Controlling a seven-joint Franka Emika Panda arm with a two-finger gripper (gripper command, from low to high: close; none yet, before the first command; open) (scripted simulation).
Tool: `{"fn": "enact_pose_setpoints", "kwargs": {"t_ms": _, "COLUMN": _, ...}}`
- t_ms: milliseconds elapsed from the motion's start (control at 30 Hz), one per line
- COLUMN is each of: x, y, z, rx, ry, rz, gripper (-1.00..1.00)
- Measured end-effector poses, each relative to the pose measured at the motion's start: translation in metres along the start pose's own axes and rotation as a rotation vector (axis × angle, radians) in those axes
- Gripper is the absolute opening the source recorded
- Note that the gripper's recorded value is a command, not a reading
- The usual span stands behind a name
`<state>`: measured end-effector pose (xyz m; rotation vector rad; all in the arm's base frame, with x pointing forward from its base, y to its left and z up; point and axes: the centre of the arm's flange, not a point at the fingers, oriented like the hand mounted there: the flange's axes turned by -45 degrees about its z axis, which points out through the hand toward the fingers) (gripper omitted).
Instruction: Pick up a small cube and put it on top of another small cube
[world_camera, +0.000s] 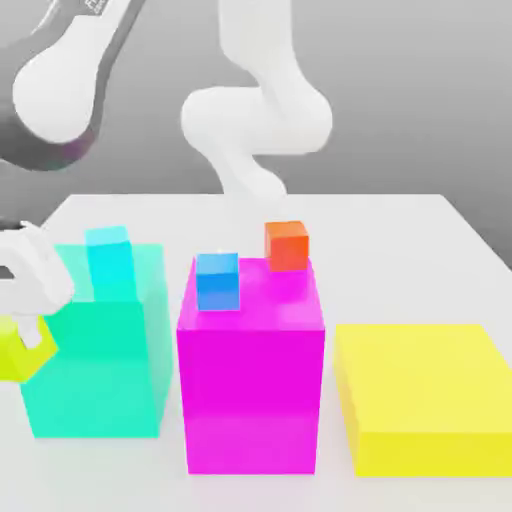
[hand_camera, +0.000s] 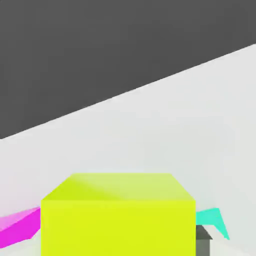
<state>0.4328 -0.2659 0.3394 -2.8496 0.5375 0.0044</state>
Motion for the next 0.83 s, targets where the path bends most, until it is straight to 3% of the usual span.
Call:
{"fn": "enact_pose_setpoints", "kwargs": {"t_ms": 267, "x": -0.060, "y": -0.036, "z": -0.060, "rx": -0.046, "ry": 0.009, "rz": 0.132, "gripper": -1.00}}
{"fn": "enact_pose_setpoints", "kwargs": {"t_ms": 533, "x": -0.132, "y": -0.061, "z": -0.106, "rx": -0.186, "ry": 0.069, "rz": 0.300, "gripper": -1.00}}
{"fn": "enact_pose_setpoints", "kwargs": {"t_ms": 700, "x": -0.141, "y": -0.052, "z": -0.060, "rx": -0.220, "ry": 0.087, "rz": 0.337, "gripper": -1.00}}
{"fn": "enact_pose_setpoints", "kwargs": {"t_ms": 733, "x": -0.141, "y": -0.050, "z": -0.052, "rx": -0.220, "ry": 0.087, "rz": 0.338, "gripper": 1.00}}
{"fn": "enact_pose_setpoints", "kwargs": {"t_ms": 833, "x": -0.141, "y": -0.050, "z": -0.052, "rx": -0.220, "ry": 0.087, "rz": 0.338, "gripper": 1.00}}
